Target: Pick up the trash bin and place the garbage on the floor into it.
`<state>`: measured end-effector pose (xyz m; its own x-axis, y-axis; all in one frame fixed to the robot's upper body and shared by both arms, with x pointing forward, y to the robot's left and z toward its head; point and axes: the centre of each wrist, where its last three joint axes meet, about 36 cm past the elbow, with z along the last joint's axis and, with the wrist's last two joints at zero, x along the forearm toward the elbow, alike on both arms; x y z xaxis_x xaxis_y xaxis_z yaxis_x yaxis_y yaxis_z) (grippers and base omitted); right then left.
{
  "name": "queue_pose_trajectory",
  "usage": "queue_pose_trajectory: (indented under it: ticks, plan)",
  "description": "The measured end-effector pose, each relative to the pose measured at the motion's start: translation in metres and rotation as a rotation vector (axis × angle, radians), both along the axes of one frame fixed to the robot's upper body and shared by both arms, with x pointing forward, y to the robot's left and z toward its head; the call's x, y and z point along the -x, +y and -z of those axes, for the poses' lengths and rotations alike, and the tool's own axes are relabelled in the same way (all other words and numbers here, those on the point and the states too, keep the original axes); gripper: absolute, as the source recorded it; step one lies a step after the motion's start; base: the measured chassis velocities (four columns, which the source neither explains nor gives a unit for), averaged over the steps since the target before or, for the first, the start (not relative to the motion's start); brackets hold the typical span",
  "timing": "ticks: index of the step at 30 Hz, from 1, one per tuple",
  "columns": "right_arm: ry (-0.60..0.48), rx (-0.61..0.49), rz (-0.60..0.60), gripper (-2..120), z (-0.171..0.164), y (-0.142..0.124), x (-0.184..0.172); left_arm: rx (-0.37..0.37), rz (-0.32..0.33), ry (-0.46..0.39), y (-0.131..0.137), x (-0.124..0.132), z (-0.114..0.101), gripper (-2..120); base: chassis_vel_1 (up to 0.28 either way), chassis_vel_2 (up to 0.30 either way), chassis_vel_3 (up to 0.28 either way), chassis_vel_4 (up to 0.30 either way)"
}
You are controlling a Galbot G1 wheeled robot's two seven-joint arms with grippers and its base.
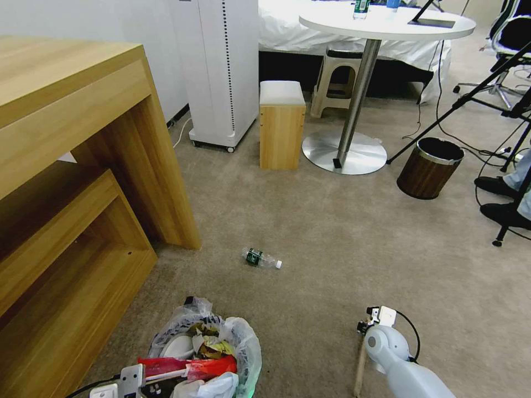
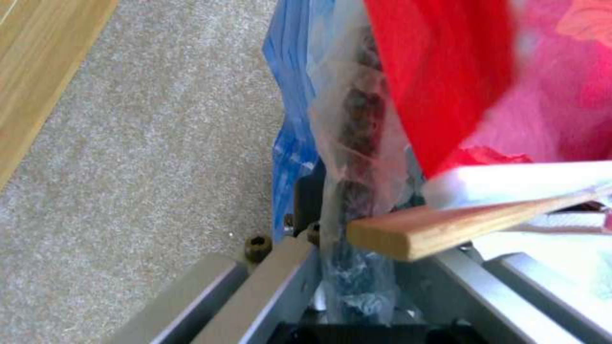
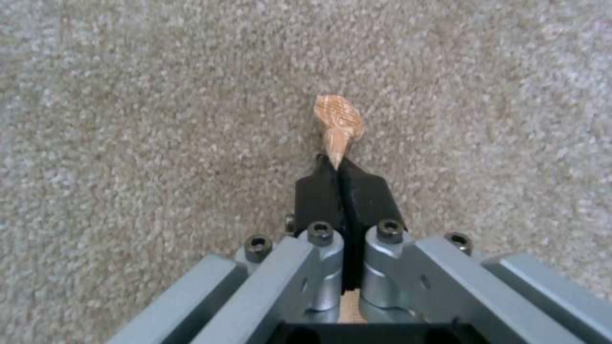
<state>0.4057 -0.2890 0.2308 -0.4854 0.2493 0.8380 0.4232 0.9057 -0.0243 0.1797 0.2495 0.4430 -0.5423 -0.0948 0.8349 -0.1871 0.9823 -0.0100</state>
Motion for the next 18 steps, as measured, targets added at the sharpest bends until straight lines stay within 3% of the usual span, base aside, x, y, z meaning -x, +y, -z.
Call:
queue_pose_trajectory:
  ticks: [12, 18]
  plan:
    - [-0.027, 0.002, -0.008, 0, -0.009, -0.006, -0.003, -0.004, -0.004, 0.000, 0.000, 0.000, 0.000, 0, 0.000, 0.000, 0.000, 0.000]
    - [-0.081, 0.032, -0.020, 0, -0.042, -0.032, -0.005, 0.003, -0.011, 0.012, 0.003, 0.002, -0.010, 0, 0.000, 0.000, 0.000, 0.000]
